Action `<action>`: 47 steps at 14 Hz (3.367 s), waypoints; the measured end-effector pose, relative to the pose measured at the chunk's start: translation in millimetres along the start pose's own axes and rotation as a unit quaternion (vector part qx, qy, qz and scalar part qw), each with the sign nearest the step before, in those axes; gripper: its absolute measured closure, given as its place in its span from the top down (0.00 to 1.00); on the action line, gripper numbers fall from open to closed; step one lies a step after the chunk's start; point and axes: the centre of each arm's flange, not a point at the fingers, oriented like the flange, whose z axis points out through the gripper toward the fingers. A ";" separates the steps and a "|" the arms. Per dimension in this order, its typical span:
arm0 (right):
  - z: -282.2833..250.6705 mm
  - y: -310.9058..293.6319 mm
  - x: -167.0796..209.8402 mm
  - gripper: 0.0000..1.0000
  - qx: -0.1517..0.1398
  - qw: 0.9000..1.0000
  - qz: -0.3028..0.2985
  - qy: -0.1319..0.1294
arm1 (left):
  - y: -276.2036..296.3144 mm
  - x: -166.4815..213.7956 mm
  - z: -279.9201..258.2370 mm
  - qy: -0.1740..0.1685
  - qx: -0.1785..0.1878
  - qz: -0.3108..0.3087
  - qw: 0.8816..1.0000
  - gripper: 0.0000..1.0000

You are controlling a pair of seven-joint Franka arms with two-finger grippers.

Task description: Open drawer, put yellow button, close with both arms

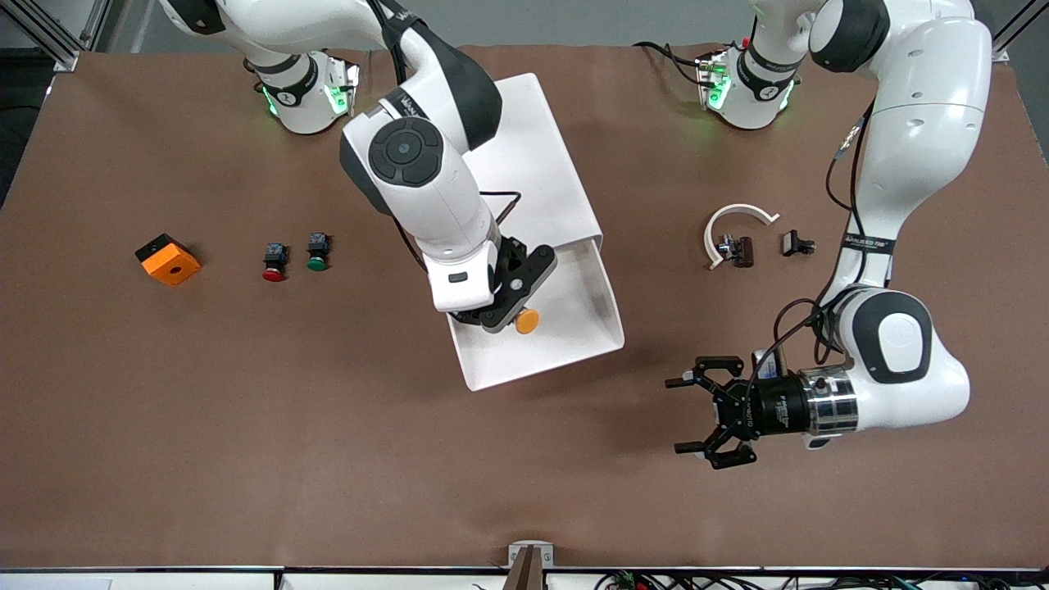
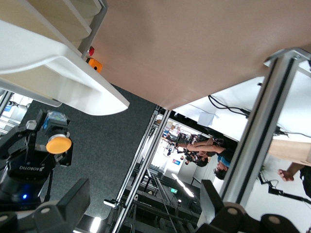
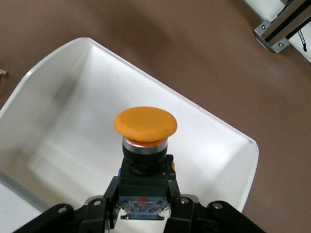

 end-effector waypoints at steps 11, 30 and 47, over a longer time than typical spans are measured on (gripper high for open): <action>40.8 -21.2 3.5 0.42 -0.001 0.999 -0.031 -0.022 | -38.7 -70.7 -91.5 0.331 -0.006 0.387 0.861 1.00; 73.9 -11.7 -7.8 0.71 -0.008 0.998 -0.029 -0.055 | -193.6 -159.3 -161.1 0.512 0.366 0.618 0.471 1.00; 5.5 -32.9 5.4 1.00 0.003 0.989 0.144 -0.018 | -276.1 -119.3 -137.0 0.518 0.367 0.645 0.426 1.00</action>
